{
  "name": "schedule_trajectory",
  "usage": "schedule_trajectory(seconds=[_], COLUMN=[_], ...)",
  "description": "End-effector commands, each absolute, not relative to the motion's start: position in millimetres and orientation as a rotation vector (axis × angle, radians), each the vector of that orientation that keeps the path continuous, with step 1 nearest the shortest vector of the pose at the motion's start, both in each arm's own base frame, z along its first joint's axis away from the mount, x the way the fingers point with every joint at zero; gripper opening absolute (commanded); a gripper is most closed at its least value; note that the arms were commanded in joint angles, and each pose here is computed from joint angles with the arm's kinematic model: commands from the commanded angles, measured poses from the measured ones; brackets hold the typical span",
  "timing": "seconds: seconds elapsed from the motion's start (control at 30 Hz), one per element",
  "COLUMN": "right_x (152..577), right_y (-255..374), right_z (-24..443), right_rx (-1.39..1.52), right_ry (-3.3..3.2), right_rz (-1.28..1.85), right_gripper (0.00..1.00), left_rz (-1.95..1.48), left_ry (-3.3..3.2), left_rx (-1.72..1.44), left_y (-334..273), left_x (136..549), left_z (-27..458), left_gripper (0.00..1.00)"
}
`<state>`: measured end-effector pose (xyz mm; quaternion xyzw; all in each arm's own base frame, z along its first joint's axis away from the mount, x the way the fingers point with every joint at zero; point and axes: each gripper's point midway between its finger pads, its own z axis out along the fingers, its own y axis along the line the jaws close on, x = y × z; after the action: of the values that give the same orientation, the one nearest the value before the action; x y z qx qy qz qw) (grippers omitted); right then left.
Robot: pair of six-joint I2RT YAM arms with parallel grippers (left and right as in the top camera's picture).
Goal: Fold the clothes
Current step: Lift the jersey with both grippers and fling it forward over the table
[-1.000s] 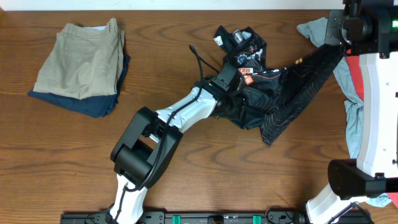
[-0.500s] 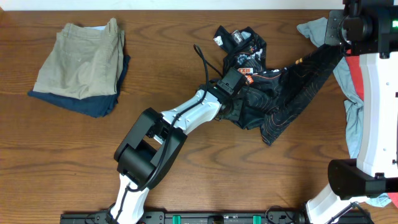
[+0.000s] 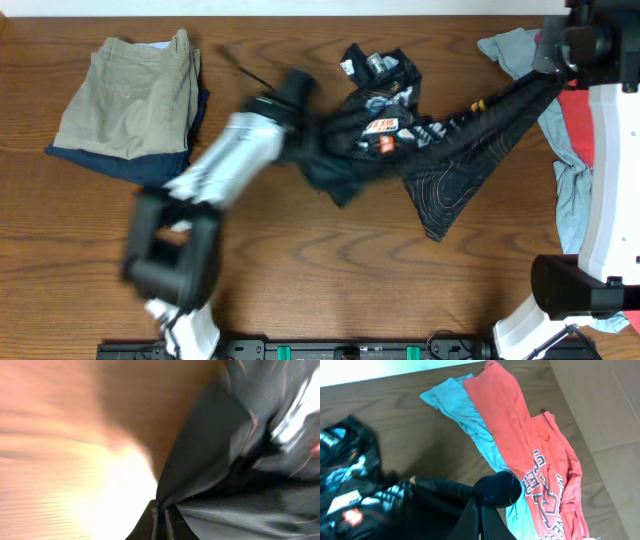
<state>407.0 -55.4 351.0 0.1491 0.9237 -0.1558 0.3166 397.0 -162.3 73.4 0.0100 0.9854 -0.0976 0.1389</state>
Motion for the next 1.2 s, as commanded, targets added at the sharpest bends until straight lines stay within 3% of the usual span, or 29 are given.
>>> schedule_trajectory(seconds=[0.0,0.27,0.47,0.6,0.77,0.9,1.17], right_x=[403,399,369,341,309,303,361], right_y=[-56,-39,-37,-37,-38,-39,-38], right_z=[356,383,443,490,534,540,490], right_rx=[0.441,0.372,0.361,0.318,0.290,0.281,0.234], right_ry=[2.411,2.343,2.155,2.001,1.849,1.828,1.996], right_rz=[-0.355,-0.213,-0.149,-0.140,-0.133,-0.141,-0.195], right_gripper=[0.01,0.01,0.01,0.01,0.01,0.01,0.02], left_rz=[-0.379,-0.422,-0.399,-0.392,-0.395,-0.413,-0.449], left_ry=[2.561,2.145,1.817,1.674,1.598,1.619,1.783], left_rx=[-0.075,-0.204,-0.183,-0.157,-0.141,-0.164,-0.220], left_y=[-120,-47,-26,-24,-25,-25,-26], left_x=[425,397,350,318,296,300,354], left_z=[186,345,456,502,524,519,469], left_gripper=[0.06,0.06,0.06,0.06,0.06,0.06,0.06])
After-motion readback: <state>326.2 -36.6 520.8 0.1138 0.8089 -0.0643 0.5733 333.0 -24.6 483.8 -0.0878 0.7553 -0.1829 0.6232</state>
